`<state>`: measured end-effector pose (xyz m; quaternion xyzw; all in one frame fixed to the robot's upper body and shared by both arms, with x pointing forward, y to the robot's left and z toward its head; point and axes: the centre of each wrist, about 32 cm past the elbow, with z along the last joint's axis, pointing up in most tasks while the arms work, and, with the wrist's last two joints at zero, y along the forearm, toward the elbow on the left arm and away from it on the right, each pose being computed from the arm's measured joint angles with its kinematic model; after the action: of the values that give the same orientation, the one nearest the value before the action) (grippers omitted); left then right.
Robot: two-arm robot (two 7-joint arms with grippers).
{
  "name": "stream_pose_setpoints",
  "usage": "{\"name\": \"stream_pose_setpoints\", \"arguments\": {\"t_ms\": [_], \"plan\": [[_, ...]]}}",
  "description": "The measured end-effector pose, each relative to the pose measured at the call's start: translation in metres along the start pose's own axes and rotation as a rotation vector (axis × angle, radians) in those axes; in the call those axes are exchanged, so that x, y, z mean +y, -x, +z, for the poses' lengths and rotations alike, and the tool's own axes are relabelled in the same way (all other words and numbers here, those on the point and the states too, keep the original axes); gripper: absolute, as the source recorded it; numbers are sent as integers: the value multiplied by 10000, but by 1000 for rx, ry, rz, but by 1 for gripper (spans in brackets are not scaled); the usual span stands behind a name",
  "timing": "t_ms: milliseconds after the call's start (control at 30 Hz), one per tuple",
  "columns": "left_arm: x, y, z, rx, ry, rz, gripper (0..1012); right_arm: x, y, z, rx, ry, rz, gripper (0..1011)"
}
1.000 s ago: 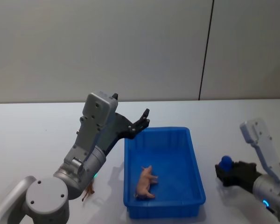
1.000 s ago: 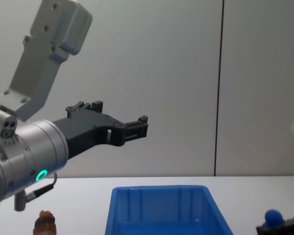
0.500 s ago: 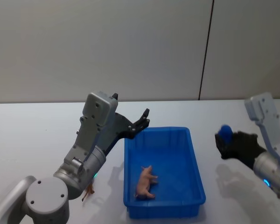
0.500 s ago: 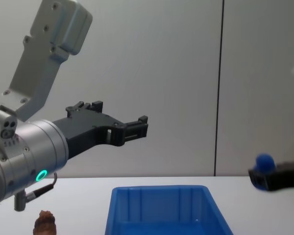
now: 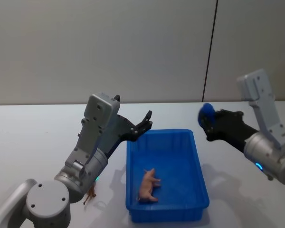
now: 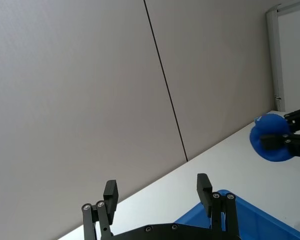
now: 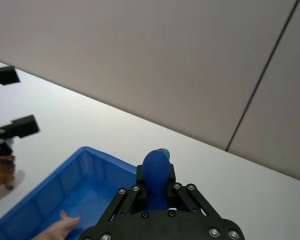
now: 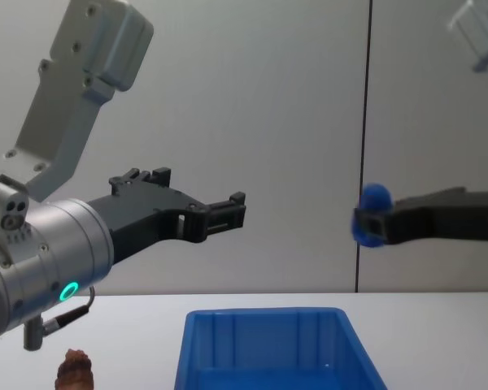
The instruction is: Pick up the two dolls from the table and place them into the box.
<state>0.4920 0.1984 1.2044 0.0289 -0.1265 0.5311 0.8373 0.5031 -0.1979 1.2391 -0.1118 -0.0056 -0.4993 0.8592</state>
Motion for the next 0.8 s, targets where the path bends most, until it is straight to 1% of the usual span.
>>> {"name": "stream_pose_setpoints", "arguments": {"t_ms": [133, 333, 467, 533, 567, 600, 667, 733, 800], "plan": [[0, 0, 0, 0, 0, 0, 1001, 52, 25, 66, 9, 0, 47, 177], [0, 0, 0, 0, 0, 0, 1001, 99, 55, 96, 29, 30, 91, 145], [0, 0, 0, 0, 0, 0, 1001, 125, 70, 98, 45, 64, 113, 124], [0, 0, 0, 0, 0, 0, 1001, 147, 83, 90, 59, 95, 127, 109], [0, 0, 0, 0, 0, 0, 1001, 147, 83, 90, 59, 95, 127, 103], [0, 0, 0, 0, 0, 0, 1001, 159, 90, 82, 66, 113, 135, 99], [0, 0, 0, 0, 0, 0, 1001, 175, 97, 69, 73, 132, 142, 90], [0, 0, 0, 0, 0, 0, 1001, 206, 109, 38, 88, 168, 156, 84], [0, 0, 0, 0, 0, 0, 1001, 224, 117, 19, 96, 187, 163, 84]]}}
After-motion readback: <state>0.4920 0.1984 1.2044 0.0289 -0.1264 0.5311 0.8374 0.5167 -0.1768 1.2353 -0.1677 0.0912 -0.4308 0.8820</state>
